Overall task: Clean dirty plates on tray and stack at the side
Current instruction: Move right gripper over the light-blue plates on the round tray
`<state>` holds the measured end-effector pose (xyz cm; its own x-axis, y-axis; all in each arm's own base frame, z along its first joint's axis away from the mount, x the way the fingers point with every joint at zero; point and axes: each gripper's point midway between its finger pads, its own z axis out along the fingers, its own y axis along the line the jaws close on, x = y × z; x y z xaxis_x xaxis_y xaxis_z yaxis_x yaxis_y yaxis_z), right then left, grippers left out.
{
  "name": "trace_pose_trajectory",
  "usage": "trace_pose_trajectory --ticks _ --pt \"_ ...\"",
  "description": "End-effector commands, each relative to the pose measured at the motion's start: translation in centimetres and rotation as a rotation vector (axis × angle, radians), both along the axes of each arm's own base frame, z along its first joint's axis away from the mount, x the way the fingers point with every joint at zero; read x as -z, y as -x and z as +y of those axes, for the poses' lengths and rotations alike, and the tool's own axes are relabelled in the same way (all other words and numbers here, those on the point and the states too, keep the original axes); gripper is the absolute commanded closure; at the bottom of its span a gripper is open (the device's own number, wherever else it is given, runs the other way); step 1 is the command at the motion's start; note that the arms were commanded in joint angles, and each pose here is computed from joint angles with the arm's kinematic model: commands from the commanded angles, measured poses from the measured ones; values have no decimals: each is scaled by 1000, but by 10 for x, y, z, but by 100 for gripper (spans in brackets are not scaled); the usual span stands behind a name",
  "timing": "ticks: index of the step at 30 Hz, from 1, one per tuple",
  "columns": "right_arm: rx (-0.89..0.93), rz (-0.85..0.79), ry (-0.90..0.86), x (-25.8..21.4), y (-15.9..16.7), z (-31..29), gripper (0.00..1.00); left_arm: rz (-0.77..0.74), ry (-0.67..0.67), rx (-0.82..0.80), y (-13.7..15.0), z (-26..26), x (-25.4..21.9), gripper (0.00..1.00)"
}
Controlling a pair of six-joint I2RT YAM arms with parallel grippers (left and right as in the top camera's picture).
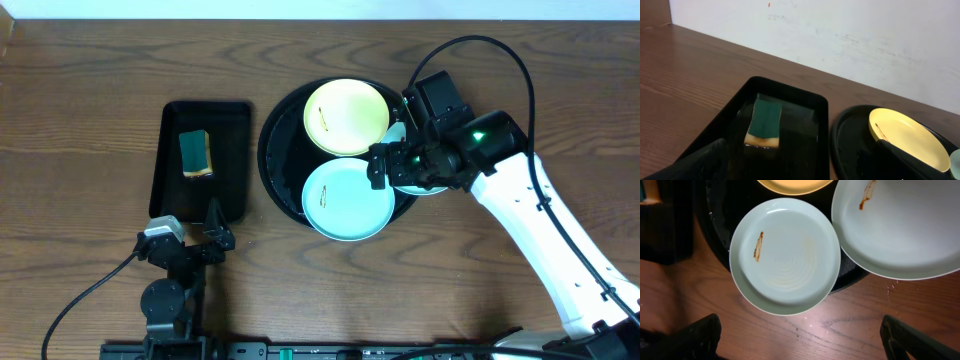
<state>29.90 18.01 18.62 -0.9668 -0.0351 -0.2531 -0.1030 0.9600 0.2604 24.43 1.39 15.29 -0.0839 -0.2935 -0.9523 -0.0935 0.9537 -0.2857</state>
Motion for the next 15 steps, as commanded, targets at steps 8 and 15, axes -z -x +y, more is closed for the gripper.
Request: trace_pose_trajectory --ticks 8,15 --pt "-6 16 20 9 3 8 1 -45 -20 -19 5 3 -30 8" --pt "-5 -11 8 6 -3 11 1 68 -18 -18 31 2 -84 8"
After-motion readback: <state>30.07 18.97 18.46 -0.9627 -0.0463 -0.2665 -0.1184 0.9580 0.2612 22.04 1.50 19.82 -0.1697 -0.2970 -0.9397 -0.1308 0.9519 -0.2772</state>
